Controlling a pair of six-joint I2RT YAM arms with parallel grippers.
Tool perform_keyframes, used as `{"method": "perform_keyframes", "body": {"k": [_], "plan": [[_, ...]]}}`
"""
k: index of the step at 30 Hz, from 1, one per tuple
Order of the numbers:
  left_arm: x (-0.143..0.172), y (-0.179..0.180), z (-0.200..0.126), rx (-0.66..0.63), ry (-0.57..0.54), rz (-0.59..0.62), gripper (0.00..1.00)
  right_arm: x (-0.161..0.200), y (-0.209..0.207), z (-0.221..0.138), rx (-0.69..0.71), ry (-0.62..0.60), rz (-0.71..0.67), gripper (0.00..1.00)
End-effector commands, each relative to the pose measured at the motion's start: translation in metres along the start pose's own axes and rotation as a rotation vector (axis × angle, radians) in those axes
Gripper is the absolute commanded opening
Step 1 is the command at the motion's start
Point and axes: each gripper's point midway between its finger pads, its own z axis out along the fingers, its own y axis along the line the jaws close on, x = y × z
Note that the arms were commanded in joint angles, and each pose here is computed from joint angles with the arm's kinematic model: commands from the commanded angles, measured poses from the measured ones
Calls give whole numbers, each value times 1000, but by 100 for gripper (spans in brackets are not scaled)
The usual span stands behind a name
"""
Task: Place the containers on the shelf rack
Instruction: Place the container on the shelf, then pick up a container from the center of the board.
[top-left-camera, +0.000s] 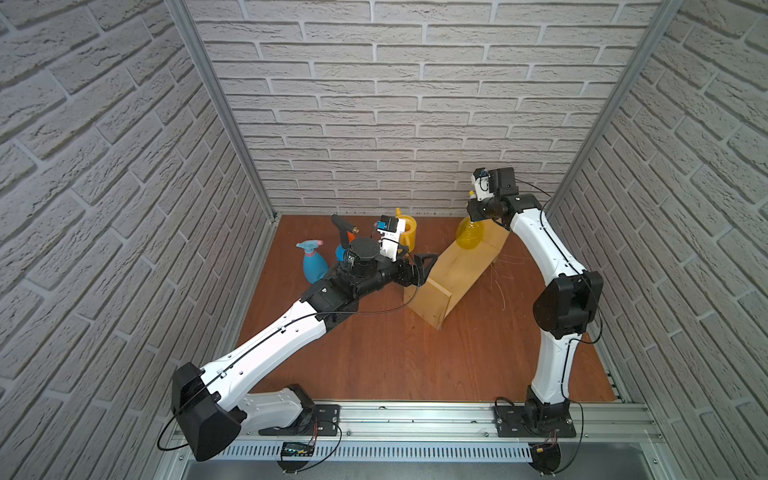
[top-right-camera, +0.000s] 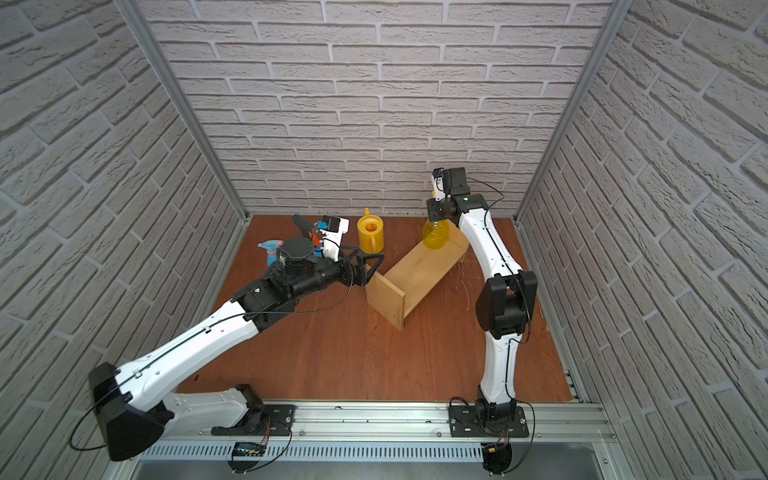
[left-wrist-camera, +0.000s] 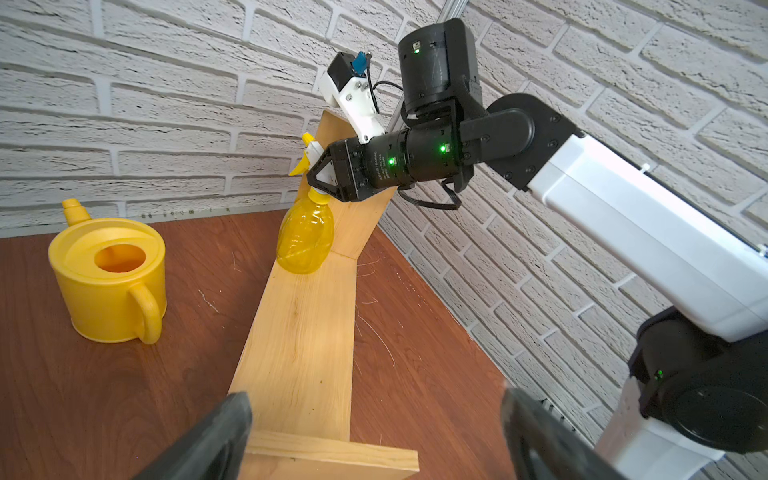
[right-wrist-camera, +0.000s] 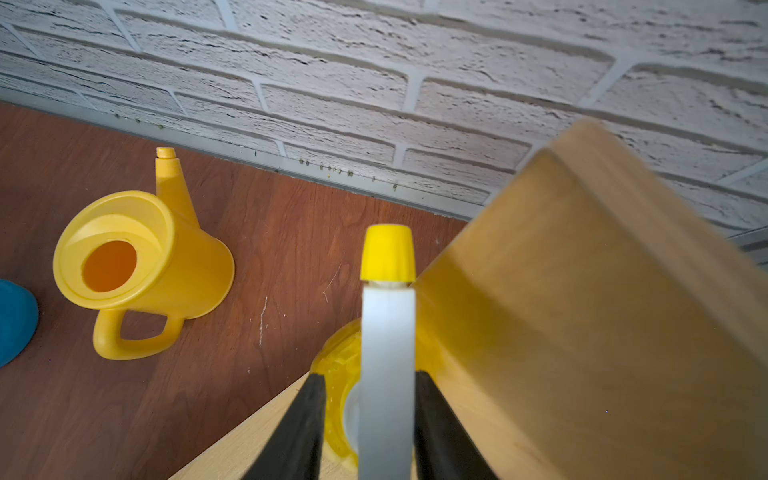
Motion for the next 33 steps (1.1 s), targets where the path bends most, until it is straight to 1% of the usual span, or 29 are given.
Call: {"method": "perform_keyframes", "body": {"k": [1,5,10,15,24,27,30,33], "plan": [[-17,-9,-4,23,-45,20,98,-3,-5,-12,15,-12,28,46],[-18,-9,-6,20,-52,19,98,-5,-5,-20,15,-21,52,52],[-21,-8,-12,7,-61,27,98,-19,-4,-61,7,-92,82,57],[-27,-6,-24,-29,-74,60,98,-21,0,-100,-15,-154,104,60],[-40,22,-53,-228,-85,95,98,-13,9,-187,-67,-302,122,60],[-44,38,-67,-326,-100,86,98,-9,20,-217,-133,-384,140,61],[-48,61,-86,-444,-117,47,98,-5,38,-245,-264,-487,182,62],[-49,79,-103,-520,-140,-9,98,-6,60,-266,-420,-577,211,63]]}}
